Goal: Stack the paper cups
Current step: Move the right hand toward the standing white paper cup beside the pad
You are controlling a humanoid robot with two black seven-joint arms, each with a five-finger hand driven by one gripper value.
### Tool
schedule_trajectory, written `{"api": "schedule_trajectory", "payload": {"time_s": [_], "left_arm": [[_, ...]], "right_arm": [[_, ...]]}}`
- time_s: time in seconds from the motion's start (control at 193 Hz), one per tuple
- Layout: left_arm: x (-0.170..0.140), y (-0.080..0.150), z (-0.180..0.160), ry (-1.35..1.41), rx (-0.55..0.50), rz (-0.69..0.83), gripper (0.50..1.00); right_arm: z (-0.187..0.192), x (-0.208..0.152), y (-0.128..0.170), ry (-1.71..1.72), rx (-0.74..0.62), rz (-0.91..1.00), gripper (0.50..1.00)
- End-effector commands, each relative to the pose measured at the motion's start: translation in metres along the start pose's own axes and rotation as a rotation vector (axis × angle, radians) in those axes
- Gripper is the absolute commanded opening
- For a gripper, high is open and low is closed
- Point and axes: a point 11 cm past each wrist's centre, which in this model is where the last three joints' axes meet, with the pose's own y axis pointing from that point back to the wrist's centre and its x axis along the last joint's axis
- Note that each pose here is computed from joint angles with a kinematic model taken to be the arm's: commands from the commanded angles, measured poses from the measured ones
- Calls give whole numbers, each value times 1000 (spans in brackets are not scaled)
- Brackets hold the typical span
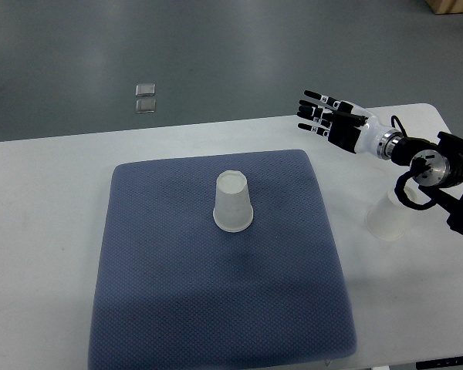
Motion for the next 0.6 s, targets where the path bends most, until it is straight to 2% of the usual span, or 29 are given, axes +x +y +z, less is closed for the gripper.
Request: {"api": "schedule_trajectory", "payload": {"time_s": [0.0, 0.321, 0.596], "left_arm": [[0, 0, 0, 1, -1, 0, 1000], [3, 0, 0, 4, 0, 12, 1000], [2, 0, 0, 3, -1, 9, 1000]], "right_arm": [[0, -1, -1, 0, 0, -3, 924], [-7, -6, -2, 8, 9, -22, 924], [-20, 4, 6, 22, 28, -18, 924]]}}
